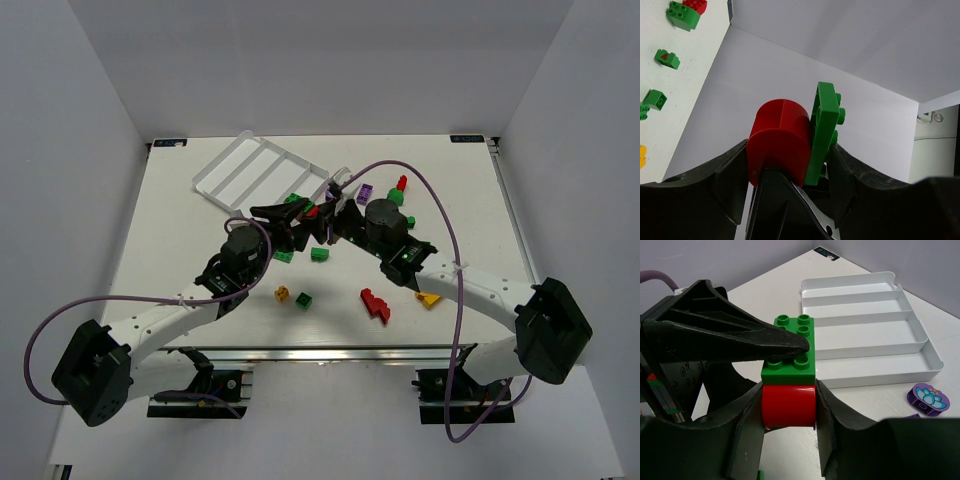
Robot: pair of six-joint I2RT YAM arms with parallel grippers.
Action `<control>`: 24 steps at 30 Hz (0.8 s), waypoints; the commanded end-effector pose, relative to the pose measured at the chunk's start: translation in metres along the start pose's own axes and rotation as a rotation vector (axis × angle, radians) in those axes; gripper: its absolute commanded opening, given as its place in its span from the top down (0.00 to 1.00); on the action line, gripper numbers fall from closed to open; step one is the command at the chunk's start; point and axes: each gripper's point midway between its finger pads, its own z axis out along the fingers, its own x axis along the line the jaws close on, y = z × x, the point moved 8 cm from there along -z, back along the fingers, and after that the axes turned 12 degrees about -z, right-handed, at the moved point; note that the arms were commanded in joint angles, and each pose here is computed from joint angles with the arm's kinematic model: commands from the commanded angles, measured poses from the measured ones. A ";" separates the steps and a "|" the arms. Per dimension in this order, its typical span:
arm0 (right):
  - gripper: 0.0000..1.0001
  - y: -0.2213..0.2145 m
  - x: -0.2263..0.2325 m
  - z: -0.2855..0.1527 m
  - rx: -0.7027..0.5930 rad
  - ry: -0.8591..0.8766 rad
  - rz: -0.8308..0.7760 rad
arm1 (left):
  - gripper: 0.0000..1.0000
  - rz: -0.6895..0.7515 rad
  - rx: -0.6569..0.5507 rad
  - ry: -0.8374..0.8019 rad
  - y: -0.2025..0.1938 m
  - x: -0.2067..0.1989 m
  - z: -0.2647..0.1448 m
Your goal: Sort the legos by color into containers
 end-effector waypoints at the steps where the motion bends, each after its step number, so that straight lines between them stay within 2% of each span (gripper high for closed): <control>1: 0.85 0.025 -0.005 0.003 -0.082 -0.003 -0.012 | 0.82 -0.015 0.033 -0.068 -0.009 -0.015 -0.005; 2: 0.92 0.027 -0.006 0.003 -0.088 -0.004 -0.014 | 0.74 -0.008 0.032 -0.070 -0.009 -0.015 -0.006; 3: 0.96 0.028 -0.008 0.002 -0.089 -0.006 -0.013 | 0.64 -0.003 0.027 -0.070 -0.008 -0.014 -0.007; 4: 0.99 0.030 -0.013 0.000 -0.090 -0.009 -0.007 | 0.44 0.004 0.011 -0.071 -0.005 -0.013 -0.008; 8: 1.00 0.036 -0.030 -0.007 -0.080 0.012 0.016 | 0.19 0.071 -0.018 -0.098 0.003 -0.013 -0.022; 10: 1.00 0.039 -0.036 -0.015 -0.075 0.049 0.008 | 0.11 0.114 -0.031 -0.107 0.010 -0.008 -0.028; 16: 1.00 0.034 -0.042 -0.042 -0.066 0.162 0.030 | 0.05 0.251 -0.018 -0.141 0.012 -0.015 -0.045; 19: 1.00 0.033 -0.049 -0.058 -0.064 0.236 0.036 | 0.05 0.456 -0.037 -0.081 0.008 -0.020 -0.042; 21: 1.00 0.034 -0.048 -0.067 -0.052 0.336 0.042 | 0.05 0.679 -0.066 0.017 0.012 -0.015 -0.039; 24: 1.00 0.026 -0.047 -0.080 -0.005 0.433 0.037 | 0.06 0.865 -0.057 0.083 0.006 -0.024 -0.031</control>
